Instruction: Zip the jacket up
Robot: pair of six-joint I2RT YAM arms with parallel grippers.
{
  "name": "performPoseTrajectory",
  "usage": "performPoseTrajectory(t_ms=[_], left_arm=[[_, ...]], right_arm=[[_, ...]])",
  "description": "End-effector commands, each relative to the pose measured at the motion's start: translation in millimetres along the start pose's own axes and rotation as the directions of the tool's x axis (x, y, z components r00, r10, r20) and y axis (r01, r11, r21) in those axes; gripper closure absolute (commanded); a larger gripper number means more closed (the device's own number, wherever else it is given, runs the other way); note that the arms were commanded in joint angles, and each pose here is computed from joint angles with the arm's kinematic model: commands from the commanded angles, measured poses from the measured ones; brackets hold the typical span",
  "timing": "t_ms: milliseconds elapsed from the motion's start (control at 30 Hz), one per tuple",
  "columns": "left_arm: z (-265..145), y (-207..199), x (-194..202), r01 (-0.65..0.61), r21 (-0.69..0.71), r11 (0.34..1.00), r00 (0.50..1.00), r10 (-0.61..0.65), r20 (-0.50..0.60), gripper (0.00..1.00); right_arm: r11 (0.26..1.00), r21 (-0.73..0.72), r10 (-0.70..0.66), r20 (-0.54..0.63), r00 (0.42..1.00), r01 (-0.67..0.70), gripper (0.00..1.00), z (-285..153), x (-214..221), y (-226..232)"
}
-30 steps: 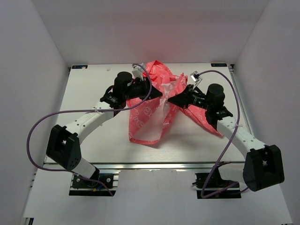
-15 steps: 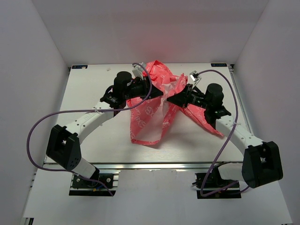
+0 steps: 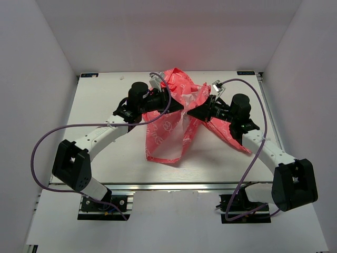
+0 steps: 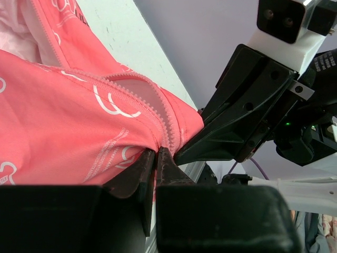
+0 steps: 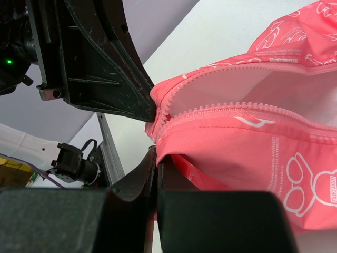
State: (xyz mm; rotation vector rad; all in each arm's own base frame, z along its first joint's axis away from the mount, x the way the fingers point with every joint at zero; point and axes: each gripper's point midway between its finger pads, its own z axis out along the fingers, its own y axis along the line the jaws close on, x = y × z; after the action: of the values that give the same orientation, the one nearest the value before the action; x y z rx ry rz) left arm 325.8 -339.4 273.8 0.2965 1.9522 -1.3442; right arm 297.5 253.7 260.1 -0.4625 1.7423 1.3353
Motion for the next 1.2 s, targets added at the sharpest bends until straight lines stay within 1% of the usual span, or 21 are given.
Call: performPoseTrajectory(t_ms=[0, 300, 467, 767, 1000, 1167], left_arm=[[0, -11, -2, -0.023, 0.061, 0.998, 1.0, 0.023, 0.001, 1.0], [1, -4, 4, -0.005, 0.043, 0.999, 1.0, 0.006, -0.017, 1.0], [-3, -9, 1, -0.019, 0.051, 0.999, 1.0, 0.019, 0.003, 1.0], [-5, -9, 2, -0.024, 0.052, 0.998, 1.0, 0.023, 0.011, 1.0], [-9, -11, -8, -0.027, 0.032, 0.999, 0.998, 0.025, 0.057, 1.0], [-11, -14, -10, -0.027, 0.046, 0.999, 0.997, 0.024, 0.075, 1.0]], right_arm=[[0.997, -0.04, -0.065, 0.043, 0.997, 0.067, 1.0, 2, -21, 16], [0.997, -0.043, -0.058, 0.052, 0.997, 0.061, 1.0, 1, -25, 20], [0.999, -0.014, -0.049, 0.063, 0.997, 0.05, 1.0, 1, -26, 16], [0.998, -0.066, -0.004, 0.026, 1.0, 0.006, 1.0, 1, -22, 25], [0.997, -0.068, 0.033, -0.015, 0.999, -0.034, 1.0, 0, -11, 24], [0.996, -0.079, 0.05, -0.019, 0.999, -0.051, 1.0, 0, -13, 28]])
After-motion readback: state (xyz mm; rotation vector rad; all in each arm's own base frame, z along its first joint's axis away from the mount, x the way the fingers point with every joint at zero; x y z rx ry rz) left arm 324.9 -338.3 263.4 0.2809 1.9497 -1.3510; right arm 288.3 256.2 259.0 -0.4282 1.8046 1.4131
